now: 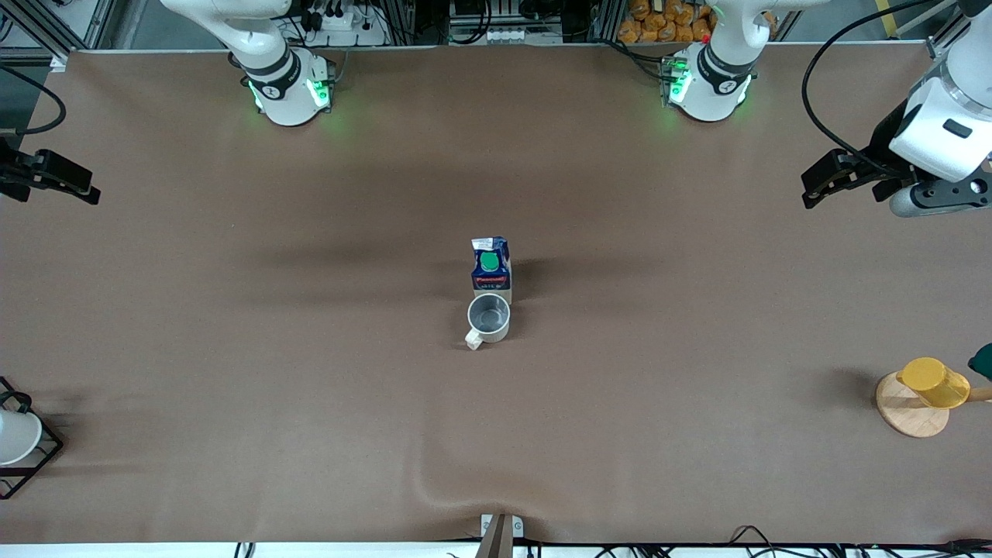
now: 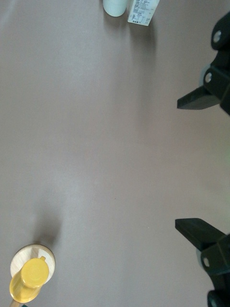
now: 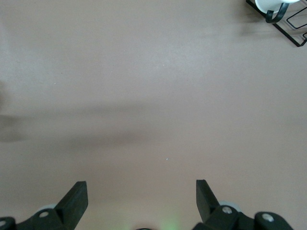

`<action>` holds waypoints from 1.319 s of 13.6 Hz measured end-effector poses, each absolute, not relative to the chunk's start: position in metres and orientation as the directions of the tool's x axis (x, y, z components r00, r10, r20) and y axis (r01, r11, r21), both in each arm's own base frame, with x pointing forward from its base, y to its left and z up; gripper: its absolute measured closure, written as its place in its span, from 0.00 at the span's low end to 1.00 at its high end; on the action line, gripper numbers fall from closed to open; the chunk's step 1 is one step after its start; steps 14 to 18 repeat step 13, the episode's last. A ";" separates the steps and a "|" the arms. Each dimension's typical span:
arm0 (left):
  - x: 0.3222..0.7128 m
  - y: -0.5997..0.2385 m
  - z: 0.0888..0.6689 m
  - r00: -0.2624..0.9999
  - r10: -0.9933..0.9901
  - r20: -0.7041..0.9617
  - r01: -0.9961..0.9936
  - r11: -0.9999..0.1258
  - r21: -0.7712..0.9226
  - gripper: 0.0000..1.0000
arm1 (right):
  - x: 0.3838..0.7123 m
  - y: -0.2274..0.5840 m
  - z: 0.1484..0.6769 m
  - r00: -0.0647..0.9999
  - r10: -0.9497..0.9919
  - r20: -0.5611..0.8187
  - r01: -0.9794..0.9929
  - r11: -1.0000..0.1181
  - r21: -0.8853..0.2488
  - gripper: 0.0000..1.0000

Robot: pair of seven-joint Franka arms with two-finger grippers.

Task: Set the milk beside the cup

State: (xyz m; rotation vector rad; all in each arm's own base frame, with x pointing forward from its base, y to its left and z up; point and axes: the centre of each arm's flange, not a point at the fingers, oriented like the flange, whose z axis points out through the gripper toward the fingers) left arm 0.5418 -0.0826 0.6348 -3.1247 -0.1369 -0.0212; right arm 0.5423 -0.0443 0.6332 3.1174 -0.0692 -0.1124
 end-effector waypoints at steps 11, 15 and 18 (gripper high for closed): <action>0.537 -0.077 0.636 0.996 0.092 -0.009 0.092 -0.996 -0.020 0.00 | 0.543 -0.041 0.633 0.997 -0.040 -0.072 -0.038 -0.999 0.022 0.00; 0.537 -0.076 0.636 0.996 0.094 -0.010 0.094 -0.995 -0.020 0.00 | 0.543 -0.041 0.633 0.997 -0.040 -0.072 -0.038 -0.999 0.022 0.00; 0.537 -0.076 0.636 0.996 0.094 -0.010 0.094 -0.995 -0.020 0.00 | 0.543 -0.041 0.633 0.997 -0.040 -0.072 -0.038 -0.999 0.022 0.00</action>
